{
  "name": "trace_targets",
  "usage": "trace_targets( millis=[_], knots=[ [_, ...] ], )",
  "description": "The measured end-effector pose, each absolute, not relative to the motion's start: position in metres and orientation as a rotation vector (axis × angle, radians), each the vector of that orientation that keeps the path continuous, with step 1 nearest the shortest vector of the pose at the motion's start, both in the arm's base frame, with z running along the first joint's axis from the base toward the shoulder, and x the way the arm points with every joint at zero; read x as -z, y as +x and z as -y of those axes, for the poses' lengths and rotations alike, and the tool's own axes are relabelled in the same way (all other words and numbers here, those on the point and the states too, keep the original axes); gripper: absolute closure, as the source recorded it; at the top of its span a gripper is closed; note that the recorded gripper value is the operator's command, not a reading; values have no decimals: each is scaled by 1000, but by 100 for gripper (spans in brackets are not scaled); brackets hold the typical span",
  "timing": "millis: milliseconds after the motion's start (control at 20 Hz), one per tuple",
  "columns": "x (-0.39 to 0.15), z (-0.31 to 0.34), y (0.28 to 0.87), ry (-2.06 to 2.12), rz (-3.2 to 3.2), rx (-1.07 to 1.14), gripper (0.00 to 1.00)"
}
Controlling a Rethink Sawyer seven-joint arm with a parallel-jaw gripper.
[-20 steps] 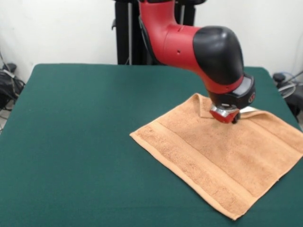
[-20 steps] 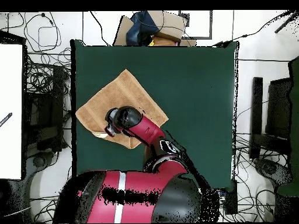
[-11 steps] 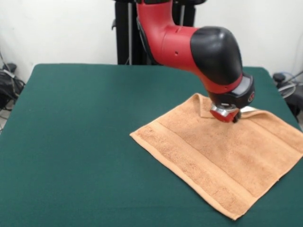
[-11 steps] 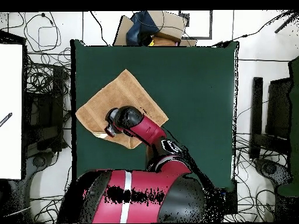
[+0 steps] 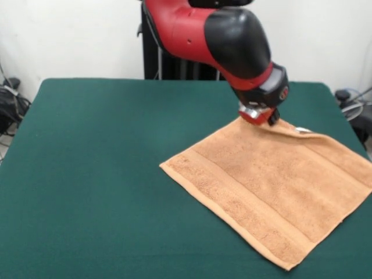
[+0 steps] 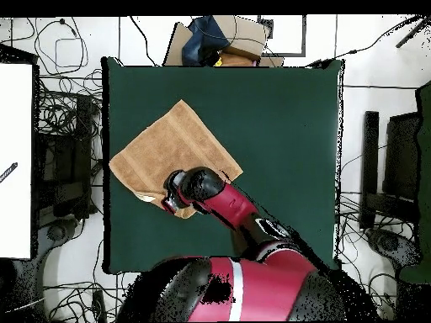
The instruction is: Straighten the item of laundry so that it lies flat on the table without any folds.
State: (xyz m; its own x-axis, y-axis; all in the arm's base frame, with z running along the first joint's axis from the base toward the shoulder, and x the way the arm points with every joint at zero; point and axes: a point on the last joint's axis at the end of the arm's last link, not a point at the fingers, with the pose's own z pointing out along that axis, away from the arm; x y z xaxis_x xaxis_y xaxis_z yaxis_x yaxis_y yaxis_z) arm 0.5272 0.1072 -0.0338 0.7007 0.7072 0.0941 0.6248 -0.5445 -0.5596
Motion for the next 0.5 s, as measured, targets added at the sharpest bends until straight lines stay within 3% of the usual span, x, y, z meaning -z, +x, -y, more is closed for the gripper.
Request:
trace_targets(
  millis=[500],
  knots=[
    [41,-134,466,-2324,1133,-207,100]
  ],
)
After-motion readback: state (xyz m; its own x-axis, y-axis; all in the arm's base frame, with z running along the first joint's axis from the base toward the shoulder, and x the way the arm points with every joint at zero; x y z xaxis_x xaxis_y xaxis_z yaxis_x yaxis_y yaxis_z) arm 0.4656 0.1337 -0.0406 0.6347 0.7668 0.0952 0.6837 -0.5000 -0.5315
